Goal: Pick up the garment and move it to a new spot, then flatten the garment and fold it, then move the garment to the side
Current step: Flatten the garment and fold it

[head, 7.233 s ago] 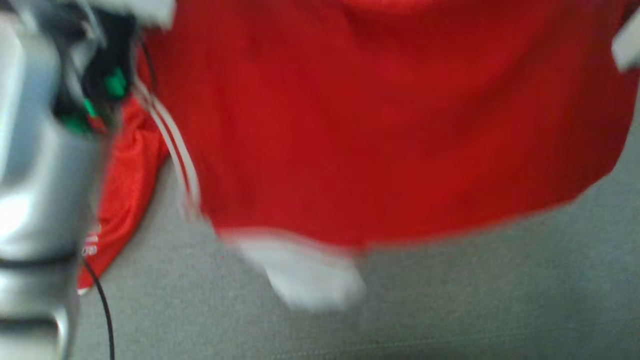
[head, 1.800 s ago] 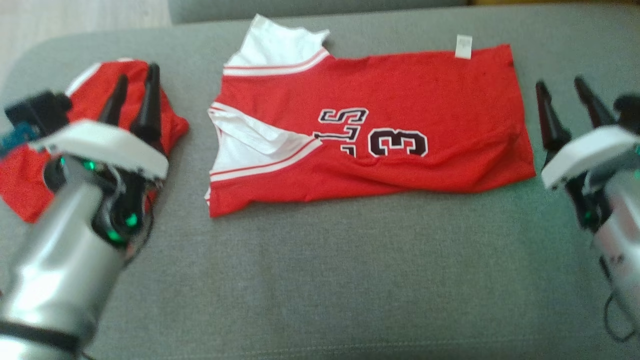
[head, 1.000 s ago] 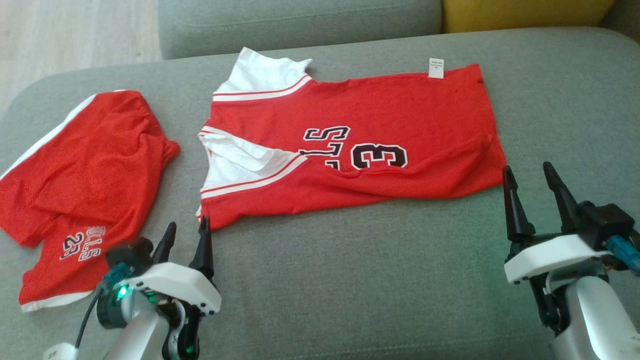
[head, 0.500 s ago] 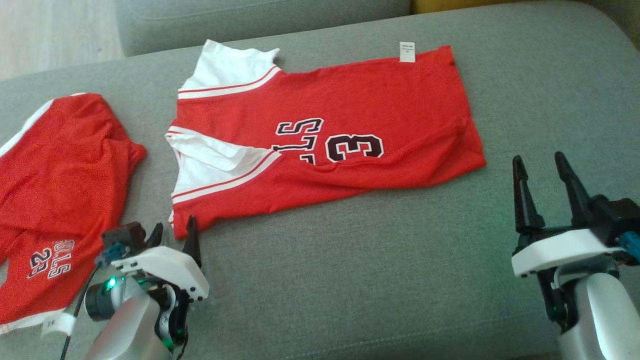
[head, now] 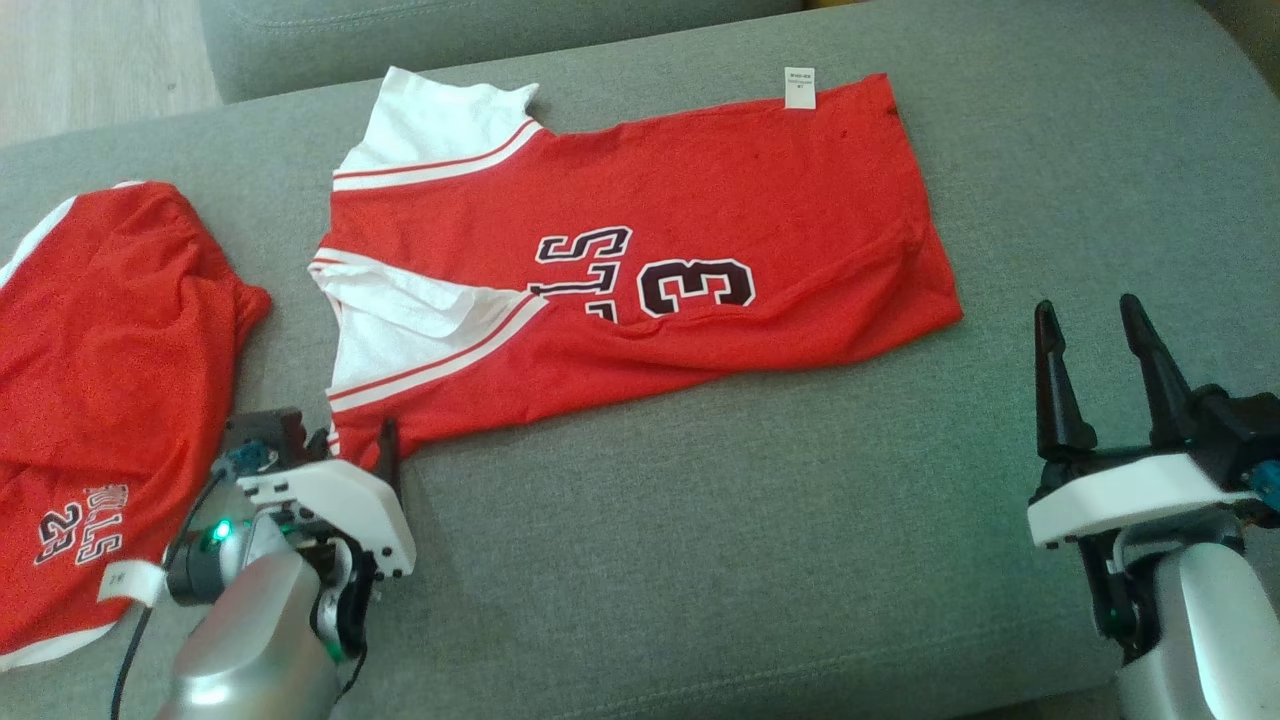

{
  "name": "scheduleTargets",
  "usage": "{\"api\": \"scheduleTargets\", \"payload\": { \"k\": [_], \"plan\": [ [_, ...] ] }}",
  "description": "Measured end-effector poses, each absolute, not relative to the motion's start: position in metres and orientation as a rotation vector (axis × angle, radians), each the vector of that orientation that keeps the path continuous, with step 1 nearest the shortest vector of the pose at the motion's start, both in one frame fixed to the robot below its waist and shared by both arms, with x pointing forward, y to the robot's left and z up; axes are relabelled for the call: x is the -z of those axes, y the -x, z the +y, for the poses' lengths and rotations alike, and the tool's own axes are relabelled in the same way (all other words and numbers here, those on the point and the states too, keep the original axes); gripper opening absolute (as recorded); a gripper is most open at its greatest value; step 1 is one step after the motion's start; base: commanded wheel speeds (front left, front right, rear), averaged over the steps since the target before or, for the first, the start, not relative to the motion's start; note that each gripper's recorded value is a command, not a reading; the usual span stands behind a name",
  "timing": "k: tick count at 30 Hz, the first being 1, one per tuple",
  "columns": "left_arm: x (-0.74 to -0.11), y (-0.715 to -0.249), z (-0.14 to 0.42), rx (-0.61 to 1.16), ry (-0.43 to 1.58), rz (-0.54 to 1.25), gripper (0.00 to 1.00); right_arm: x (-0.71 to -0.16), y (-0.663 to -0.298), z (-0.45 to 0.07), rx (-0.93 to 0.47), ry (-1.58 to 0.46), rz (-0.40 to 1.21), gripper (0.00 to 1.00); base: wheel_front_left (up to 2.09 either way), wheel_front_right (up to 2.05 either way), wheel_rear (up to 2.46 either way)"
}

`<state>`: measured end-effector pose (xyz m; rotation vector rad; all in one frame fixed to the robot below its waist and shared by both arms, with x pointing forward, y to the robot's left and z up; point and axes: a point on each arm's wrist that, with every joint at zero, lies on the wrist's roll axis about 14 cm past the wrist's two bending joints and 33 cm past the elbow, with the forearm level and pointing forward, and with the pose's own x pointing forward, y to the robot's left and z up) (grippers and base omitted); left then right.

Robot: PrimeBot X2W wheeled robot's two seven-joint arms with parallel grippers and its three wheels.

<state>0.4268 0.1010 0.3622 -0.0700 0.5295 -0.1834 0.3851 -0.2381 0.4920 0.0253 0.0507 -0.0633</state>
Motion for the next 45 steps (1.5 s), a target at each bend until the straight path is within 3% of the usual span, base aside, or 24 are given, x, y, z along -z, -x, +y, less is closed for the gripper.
{"api": "scheduleTargets", "payload": {
  "k": [1,2,3,8,14,22,41,42,43,44,45],
  "plan": [
    [-0.361,-0.427,0.101,0.184,0.066,0.538,1.00,-0.492,-0.385,-0.238,0.063,-0.025,0.051,1.00,0.00,0.00,0.00],
    [-0.361,-0.428,0.101,0.187,0.059,0.540,0.56,-0.492,-0.385,-0.238,0.063,-0.024,0.051,1.00,0.00,0.00,0.00],
    [-0.361,-0.429,0.100,0.192,0.053,0.546,0.00,-0.492,-0.386,-0.238,0.062,-0.020,0.052,1.00,0.00,0.00,0.00],
    [-0.368,-0.432,0.097,0.212,0.056,0.506,0.00,-0.485,-0.388,-0.236,0.061,-0.029,0.080,1.00,0.00,0.00,0.00],
    [-0.397,-0.442,0.100,0.206,0.083,0.364,0.00,-0.452,-0.390,-0.234,0.089,-0.089,0.226,1.00,0.00,0.00,0.00],
    [-0.446,-0.455,0.106,0.196,0.102,0.184,0.00,-0.427,-0.418,-0.239,0.126,-0.150,0.356,1.00,0.00,0.00,0.00],
    [-0.431,-0.446,0.109,0.203,0.112,0.200,0.00,-0.369,-0.463,-0.195,0.061,-0.292,0.623,1.00,0.00,0.00,0.00],
    [-0.431,-0.446,0.109,0.203,0.112,0.202,0.00,-0.370,-0.466,-0.191,0.048,-0.285,0.623,0.72,0.00,0.00,0.00],
    [-0.431,-0.447,0.109,0.203,0.111,0.202,0.00,-0.371,-0.468,-0.189,0.039,-0.280,0.624,0.25,0.00,0.00,0.00],
    [-0.431,-0.447,0.109,0.202,0.110,0.201,0.00,-0.372,-0.469,-0.188,0.035,-0.274,0.622,0.00,0.00,0.00,0.00],
    [-0.432,-0.448,0.109,0.201,0.109,0.198,0.00,-0.372,-0.469,-0.187,0.031,-0.264,0.622,0.00,0.00,0.00,0.00]
  ]
}}
